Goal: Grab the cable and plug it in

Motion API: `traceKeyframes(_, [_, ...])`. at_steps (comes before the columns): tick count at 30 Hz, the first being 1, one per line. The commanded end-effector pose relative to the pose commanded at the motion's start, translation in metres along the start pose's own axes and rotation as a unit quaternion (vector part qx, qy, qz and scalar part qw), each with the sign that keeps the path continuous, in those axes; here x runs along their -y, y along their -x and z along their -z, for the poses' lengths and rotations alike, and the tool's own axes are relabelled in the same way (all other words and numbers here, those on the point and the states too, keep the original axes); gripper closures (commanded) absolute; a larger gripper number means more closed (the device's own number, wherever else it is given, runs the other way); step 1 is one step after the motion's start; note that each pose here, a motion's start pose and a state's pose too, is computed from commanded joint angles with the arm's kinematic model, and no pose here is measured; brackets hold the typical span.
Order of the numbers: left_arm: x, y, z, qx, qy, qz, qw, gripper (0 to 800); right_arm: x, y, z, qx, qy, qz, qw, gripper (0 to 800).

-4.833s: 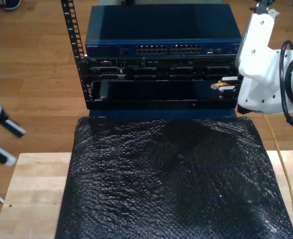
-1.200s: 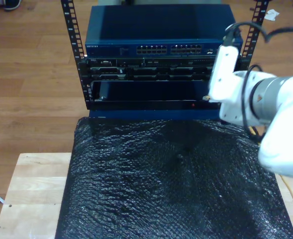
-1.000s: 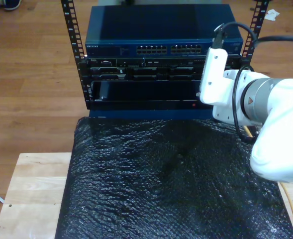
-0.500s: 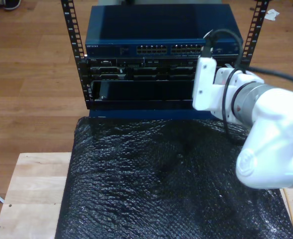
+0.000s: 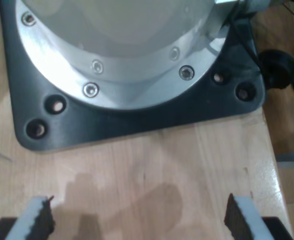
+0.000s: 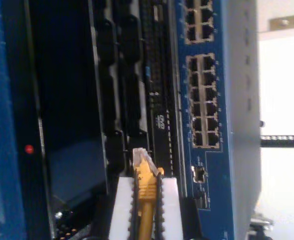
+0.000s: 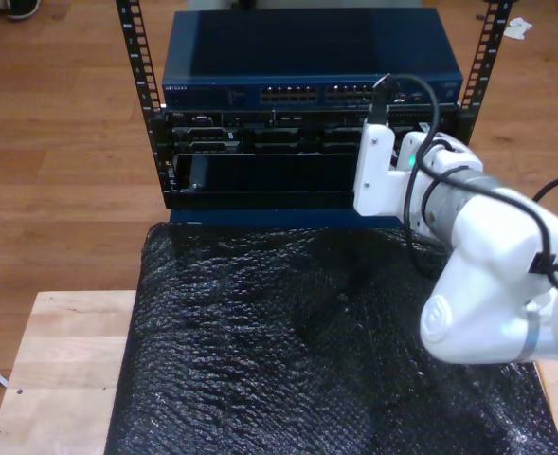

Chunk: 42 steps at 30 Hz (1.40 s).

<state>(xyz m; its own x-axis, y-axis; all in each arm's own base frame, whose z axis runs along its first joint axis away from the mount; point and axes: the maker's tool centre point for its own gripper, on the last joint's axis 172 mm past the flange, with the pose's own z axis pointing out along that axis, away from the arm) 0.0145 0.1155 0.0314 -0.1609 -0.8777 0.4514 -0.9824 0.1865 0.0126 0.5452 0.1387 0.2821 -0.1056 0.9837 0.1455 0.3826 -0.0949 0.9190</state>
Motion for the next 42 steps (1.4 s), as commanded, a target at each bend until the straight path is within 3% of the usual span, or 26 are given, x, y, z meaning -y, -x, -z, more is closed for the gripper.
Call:
traceKeyframes(17, [0.000, 0.001, 0.001, 0.001, 0.000, 0.000, 1.0000, 0, -0.002, -0.016, -0.005, -0.012, 0.004, 0.007, 1.000, 800])
traceKeyframes(24, [0.000, 0.001, 0.001, 0.001, 0.000, 0.000, 1.0000, 0, -0.002, -0.016, -0.006, -0.011, 0.005, 0.059, 0.998, 800])
traceKeyframes(42, [0.000, 0.001, 0.001, 0.001, 0.000, 0.000, 1.0000, 0, -0.013, -0.032, -0.020, -0.020, 0.014, 0.089, 0.996, 800])
